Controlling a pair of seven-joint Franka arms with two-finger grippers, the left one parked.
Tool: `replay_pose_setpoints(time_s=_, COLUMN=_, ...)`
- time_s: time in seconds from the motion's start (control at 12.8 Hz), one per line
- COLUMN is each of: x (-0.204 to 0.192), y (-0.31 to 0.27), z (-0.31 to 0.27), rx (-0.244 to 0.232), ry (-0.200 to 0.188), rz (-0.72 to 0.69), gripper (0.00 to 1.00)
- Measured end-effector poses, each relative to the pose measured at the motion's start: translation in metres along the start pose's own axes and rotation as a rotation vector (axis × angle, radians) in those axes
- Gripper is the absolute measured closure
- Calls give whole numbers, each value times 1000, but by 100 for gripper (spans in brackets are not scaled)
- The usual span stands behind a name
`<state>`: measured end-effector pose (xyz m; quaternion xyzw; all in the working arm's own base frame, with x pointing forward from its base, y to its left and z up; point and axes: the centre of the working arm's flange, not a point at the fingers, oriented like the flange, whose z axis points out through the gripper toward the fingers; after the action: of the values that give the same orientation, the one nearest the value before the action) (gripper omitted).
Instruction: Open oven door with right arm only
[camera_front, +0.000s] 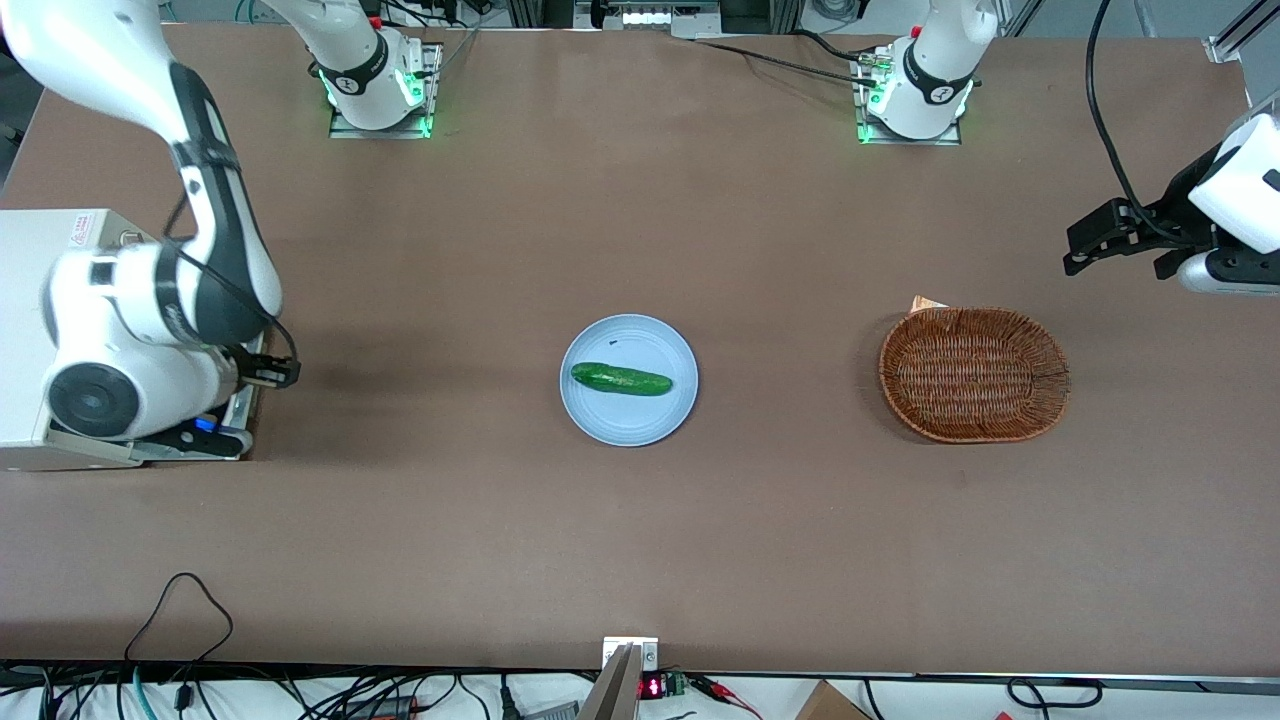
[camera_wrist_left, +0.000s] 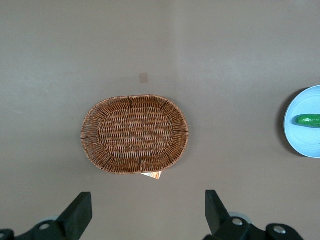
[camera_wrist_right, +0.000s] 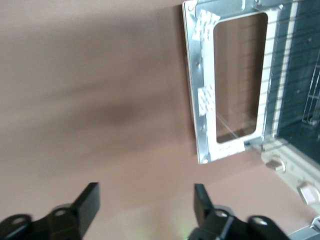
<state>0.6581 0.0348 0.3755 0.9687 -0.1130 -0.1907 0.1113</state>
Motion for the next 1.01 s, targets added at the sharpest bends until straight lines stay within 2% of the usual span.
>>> replay_pose_setpoints(time_s=0.08, x=-13, y=10, z=-18, rx=34, ry=-6, rz=-24, gripper=0)
replay_pose_setpoints(time_s=0.31, x=-51, y=62, z=-70, rx=116, ry=1, rz=-143, gripper=0)
replay_pose_setpoints(time_s=0.47, x=-80, y=90, z=-105, rx=158, ry=46, rz=-176, gripper=0)
replay_pose_setpoints(time_s=0.7, x=-123, y=100, z=-148, rx=222, ry=121, rz=-190, gripper=0)
replay_pose_setpoints(time_s=0.86, x=-142, y=112, z=-157, rx=238, ry=157, rz=-176, gripper=0)
replay_pose_setpoints(time_s=1.01, x=-154, y=118, z=-153, rx=264, ry=226, rz=-163, gripper=0)
